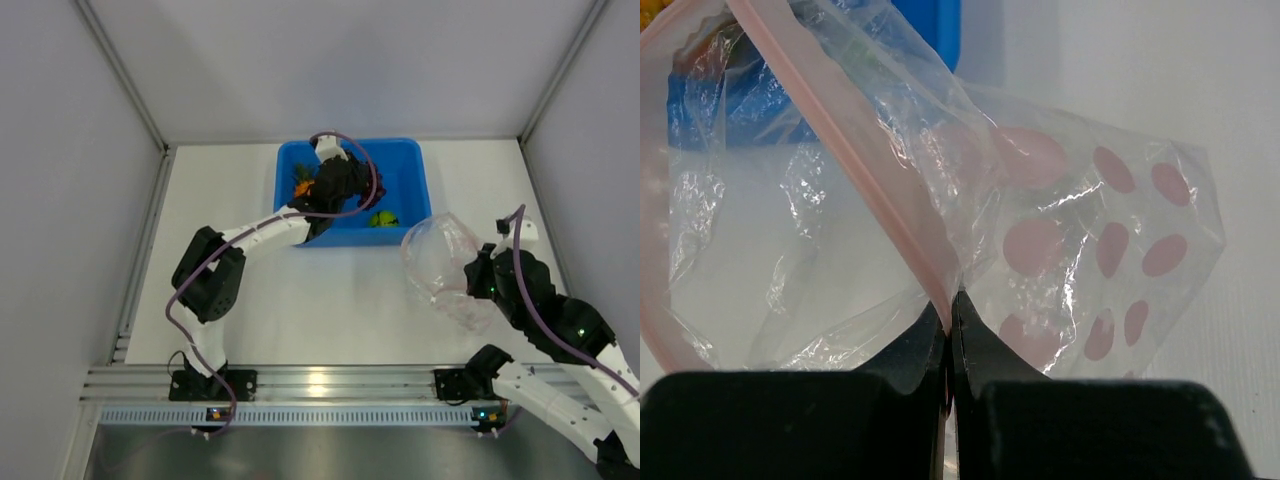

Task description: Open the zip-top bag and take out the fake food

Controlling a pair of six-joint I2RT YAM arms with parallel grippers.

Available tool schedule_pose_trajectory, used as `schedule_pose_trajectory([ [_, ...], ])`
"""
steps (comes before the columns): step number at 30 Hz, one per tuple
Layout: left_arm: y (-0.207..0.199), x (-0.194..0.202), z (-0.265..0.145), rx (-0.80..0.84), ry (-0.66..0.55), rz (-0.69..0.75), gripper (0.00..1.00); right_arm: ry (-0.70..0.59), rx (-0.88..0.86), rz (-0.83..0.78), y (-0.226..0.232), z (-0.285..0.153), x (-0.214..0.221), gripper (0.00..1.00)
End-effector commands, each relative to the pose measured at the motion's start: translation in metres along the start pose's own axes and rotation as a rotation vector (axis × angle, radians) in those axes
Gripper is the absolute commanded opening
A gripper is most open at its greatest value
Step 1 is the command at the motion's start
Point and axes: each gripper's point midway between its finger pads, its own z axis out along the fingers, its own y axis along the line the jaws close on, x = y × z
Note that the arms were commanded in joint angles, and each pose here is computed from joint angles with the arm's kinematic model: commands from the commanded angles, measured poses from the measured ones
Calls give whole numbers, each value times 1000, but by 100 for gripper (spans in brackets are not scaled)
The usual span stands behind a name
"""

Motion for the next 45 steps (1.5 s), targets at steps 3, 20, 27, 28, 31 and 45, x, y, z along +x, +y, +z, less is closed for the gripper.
schedule_pose_trajectory([
  [3,-21,8,19,131,104,-76,52,-40,58,41,-15,-12,-12,0],
  [20,-16,-86,-72,0,121,36,98,115,-57,-116,23,19,9,7],
  [27,24,-117,-157,-107,108,121,98,267,-69,-170,33,44,50,11],
  [28,31,-117,-168,-125,118,135,98,261,-81,-162,37,45,51,11],
  [31,51,-123,-196,-187,121,183,98,282,-93,-162,41,49,61,11],
  [45,136,-131,-269,-453,165,276,98,214,-178,-112,77,37,40,54],
])
